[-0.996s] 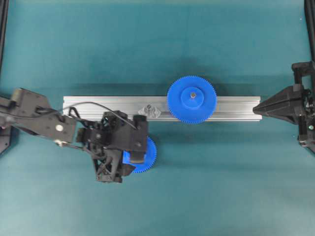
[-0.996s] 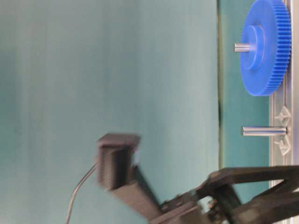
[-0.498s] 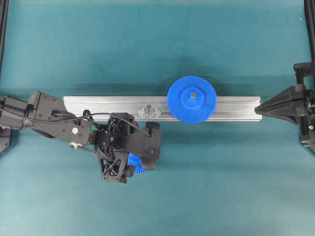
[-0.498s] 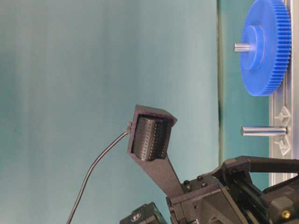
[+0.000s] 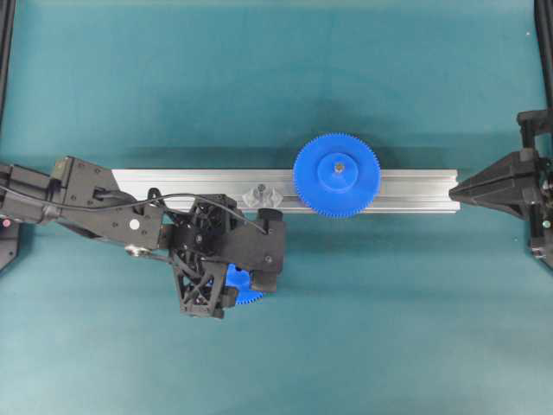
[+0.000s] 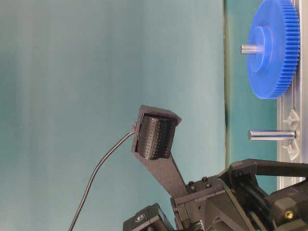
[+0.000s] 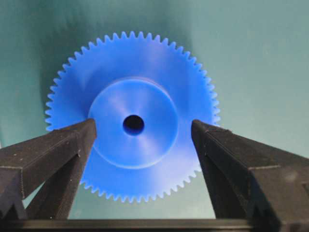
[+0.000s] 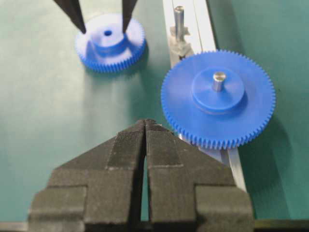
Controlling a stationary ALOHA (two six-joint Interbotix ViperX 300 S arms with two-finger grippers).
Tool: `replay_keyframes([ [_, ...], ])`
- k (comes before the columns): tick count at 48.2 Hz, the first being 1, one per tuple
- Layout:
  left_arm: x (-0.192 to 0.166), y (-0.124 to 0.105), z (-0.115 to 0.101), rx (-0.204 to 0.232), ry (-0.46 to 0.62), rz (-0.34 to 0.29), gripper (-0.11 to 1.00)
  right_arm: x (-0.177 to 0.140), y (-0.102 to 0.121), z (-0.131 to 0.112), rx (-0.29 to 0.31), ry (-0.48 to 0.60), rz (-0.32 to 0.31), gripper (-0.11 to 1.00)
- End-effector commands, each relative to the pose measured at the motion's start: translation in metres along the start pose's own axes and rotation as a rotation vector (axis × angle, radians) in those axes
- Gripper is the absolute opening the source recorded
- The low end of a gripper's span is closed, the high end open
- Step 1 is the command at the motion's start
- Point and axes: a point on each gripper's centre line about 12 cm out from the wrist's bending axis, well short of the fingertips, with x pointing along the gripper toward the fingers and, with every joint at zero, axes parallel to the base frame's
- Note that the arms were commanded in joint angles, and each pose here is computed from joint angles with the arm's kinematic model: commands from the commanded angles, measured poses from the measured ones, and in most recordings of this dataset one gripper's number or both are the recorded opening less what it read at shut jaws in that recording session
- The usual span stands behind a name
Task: Find the location of the shaft and insert the small gear.
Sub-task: 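Close the left gripper on the small blue gear's hub and lift it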
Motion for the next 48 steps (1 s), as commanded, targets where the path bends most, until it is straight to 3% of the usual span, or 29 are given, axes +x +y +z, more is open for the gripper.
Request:
replay_keyframes([
  [1,-0.005,0.003,0.009,-0.003,-0.029,0.005,0.89,0.000,0.000,0.004,0.011,-0.009,0.000,0.02],
  [28,0.002,0.011,0.000,-0.018,0.016,0.017,0.89,-0.001,0.000,0.004,0.013,-0.015,0.001,0.02],
  [48,0.002,0.009,0.014,-0.016,-0.016,0.014,0.89,-0.001,0.000,0.003,0.013,-0.015,0.001,0.02],
])
